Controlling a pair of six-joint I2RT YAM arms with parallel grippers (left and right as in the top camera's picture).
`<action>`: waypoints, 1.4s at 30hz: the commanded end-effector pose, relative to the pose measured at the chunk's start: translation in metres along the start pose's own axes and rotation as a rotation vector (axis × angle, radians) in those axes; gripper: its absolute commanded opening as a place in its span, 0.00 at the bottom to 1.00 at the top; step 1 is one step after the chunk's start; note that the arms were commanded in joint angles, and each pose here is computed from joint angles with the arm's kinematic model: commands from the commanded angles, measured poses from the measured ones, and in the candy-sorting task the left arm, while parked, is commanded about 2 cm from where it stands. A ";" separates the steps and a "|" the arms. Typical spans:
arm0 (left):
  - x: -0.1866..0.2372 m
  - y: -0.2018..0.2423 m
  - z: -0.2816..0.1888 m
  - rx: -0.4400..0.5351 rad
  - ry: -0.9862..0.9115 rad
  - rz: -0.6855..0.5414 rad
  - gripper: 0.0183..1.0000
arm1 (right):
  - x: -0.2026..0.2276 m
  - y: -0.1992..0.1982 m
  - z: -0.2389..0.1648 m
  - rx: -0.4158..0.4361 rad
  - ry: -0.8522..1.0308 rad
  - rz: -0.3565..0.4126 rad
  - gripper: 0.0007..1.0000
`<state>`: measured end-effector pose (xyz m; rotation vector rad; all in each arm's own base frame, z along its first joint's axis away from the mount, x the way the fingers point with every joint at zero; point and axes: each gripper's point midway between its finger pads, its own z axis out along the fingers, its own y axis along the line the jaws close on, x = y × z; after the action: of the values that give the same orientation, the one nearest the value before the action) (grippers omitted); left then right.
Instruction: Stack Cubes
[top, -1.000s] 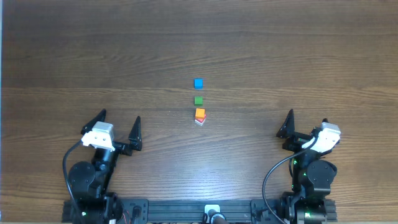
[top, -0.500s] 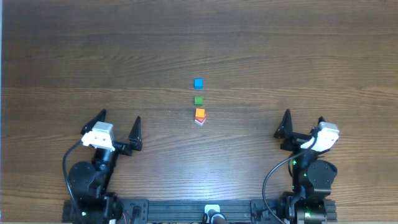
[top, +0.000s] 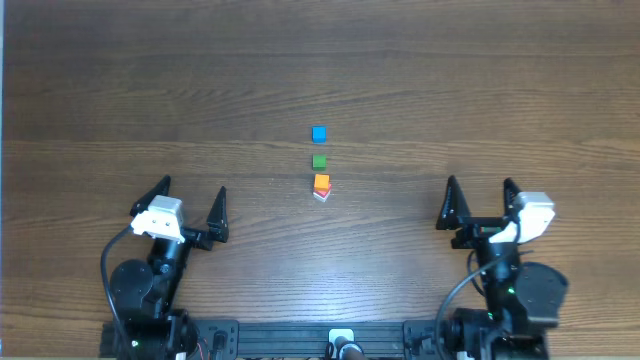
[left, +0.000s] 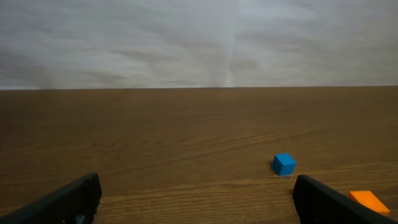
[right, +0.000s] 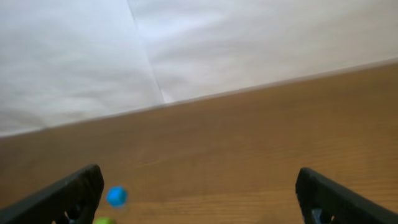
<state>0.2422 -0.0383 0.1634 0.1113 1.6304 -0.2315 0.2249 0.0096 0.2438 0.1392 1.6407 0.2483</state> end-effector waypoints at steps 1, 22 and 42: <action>0.001 0.000 0.000 0.000 -0.005 0.019 1.00 | -0.052 0.029 -0.008 -0.083 0.015 -0.060 0.99; 0.001 0.000 0.000 0.000 -0.005 0.019 1.00 | -0.057 0.158 0.076 -0.174 0.699 -0.200 0.99; 0.002 0.000 0.000 0.000 -0.004 0.019 1.00 | 0.134 0.204 0.160 0.002 1.150 -0.171 0.99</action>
<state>0.2423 -0.0378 0.1636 0.1094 1.6294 -0.2292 0.3579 0.2432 0.1585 -0.2317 2.7664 0.2092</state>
